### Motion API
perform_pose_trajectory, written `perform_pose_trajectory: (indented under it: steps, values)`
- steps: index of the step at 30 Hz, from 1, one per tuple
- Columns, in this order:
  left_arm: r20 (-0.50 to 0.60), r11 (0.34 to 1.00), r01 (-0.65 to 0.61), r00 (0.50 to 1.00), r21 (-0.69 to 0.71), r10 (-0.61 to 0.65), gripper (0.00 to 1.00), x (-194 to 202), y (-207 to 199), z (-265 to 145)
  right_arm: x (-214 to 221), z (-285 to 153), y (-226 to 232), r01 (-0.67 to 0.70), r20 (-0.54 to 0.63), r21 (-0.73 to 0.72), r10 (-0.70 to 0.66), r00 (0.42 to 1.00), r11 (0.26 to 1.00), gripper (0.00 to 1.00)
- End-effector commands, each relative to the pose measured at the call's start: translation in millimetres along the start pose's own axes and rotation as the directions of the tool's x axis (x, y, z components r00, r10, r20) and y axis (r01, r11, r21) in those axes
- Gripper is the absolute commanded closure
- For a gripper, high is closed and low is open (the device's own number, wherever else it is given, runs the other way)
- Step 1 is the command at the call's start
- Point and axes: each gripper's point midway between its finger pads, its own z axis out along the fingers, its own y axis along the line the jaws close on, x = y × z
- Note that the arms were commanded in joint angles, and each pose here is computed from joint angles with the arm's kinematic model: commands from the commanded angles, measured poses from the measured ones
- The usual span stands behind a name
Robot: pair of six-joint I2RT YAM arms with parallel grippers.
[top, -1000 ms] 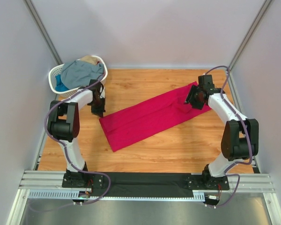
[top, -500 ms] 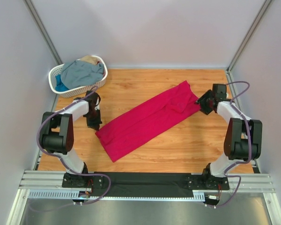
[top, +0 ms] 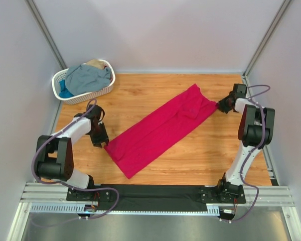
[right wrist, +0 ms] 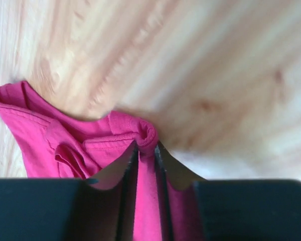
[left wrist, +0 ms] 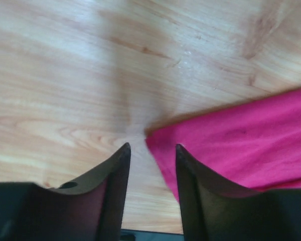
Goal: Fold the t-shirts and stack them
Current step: Fold the tshirt
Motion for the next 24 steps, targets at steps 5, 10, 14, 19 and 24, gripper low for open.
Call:
perform_pose_trajectory:
  steps: [5,10,14,19,24]
  values:
    - [0.220,0.996,-0.037,0.975,0.082,0.018,0.45,-41,-22,-59,-28,44,20,0.140,-0.049,0.039,-0.138,0.989,0.989,0.84]
    - [0.199,0.948,-0.193,0.969,0.251,0.145,0.48,-27,-61,-59,-54,62,54,0.219,-0.086,-0.006,-0.219,0.972,0.976,0.75]
    - [0.121,0.911,-0.253,0.967,0.326,0.225,0.48,-13,-76,-44,-48,44,50,0.252,-0.123,0.040,-0.245,0.962,0.967,0.57]
    - [0.028,0.904,-0.317,0.946,0.286,0.323,0.48,-3,-76,-22,-13,-45,48,0.256,-0.124,0.072,-0.246,0.961,0.964,0.46]
    - [-0.009,0.869,-0.336,0.931,0.363,0.364,0.48,5,-88,-14,91,-112,18,0.276,-0.233,0.108,-0.246,0.941,0.955,0.45]
